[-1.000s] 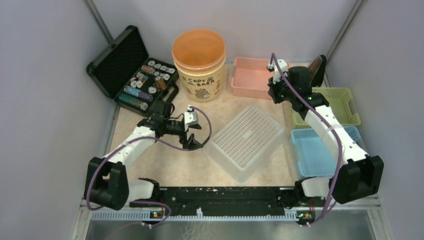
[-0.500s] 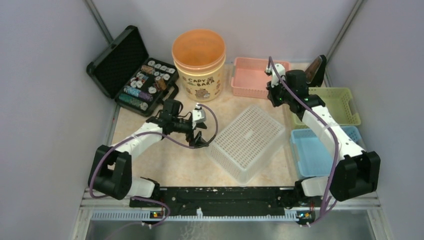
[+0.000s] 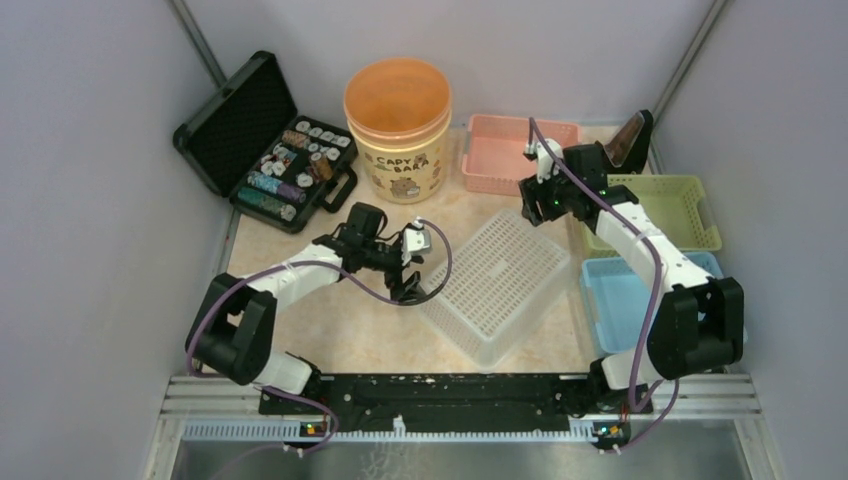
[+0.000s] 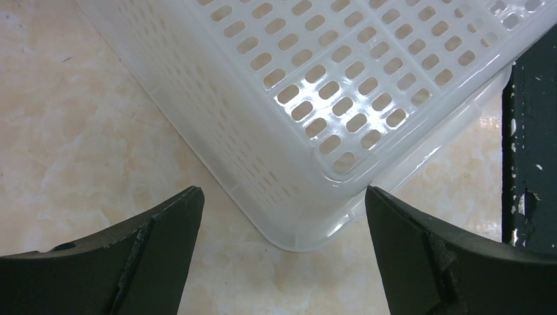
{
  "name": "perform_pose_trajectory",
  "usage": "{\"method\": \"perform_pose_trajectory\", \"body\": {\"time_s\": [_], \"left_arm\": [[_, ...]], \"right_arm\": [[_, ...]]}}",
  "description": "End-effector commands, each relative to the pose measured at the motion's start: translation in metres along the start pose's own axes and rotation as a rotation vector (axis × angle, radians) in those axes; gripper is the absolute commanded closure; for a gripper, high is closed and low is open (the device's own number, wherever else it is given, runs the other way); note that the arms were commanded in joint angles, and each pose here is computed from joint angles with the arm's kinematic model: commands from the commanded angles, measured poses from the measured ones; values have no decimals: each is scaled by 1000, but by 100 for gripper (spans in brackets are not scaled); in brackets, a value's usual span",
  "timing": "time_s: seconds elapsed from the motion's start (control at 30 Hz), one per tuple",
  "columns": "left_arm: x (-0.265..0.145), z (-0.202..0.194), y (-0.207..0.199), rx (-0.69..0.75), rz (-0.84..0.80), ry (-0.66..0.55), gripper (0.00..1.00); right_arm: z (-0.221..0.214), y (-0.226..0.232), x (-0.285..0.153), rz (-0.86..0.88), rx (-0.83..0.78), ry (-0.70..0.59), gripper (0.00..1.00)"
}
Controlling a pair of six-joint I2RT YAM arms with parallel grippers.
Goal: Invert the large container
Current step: Turn the container upside down at the center of the board, then move the container to the corner of the board.
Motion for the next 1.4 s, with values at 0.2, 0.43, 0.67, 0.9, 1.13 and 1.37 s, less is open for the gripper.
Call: {"method": "perform_pose_trajectory", "body": {"time_s": [0.2,0.43,0.67,0.9,1.13,1.37], "left_arm": [[1,13,20,25,89,-22,1],[1,11,30,-4,137,-6,1],[3,10,41,-41,177,9,1],[6,7,54,-87,224,33,1],[3,6,63,-100,283,35,1],[-12,4,90,-137,468,47,1]], "right_arm": [[-15,7,15,75,9,47,36],[-20,11,17,101,11,61,27],[-29,19,26,157,24,99,21],[-33,24,30,188,38,116,22],[-37,28,34,209,50,123,26],[-38,32,37,229,69,126,29]]}}
Point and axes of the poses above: each gripper's point midway between its finger pads, its own x axis out along the fingers, its own y axis along the line the jaws close on, z = x × y, the point moved 1 cm from there along -x, back along the fingers, and after that the axes turned 10 degrees about -x, right-handed, at the moved point
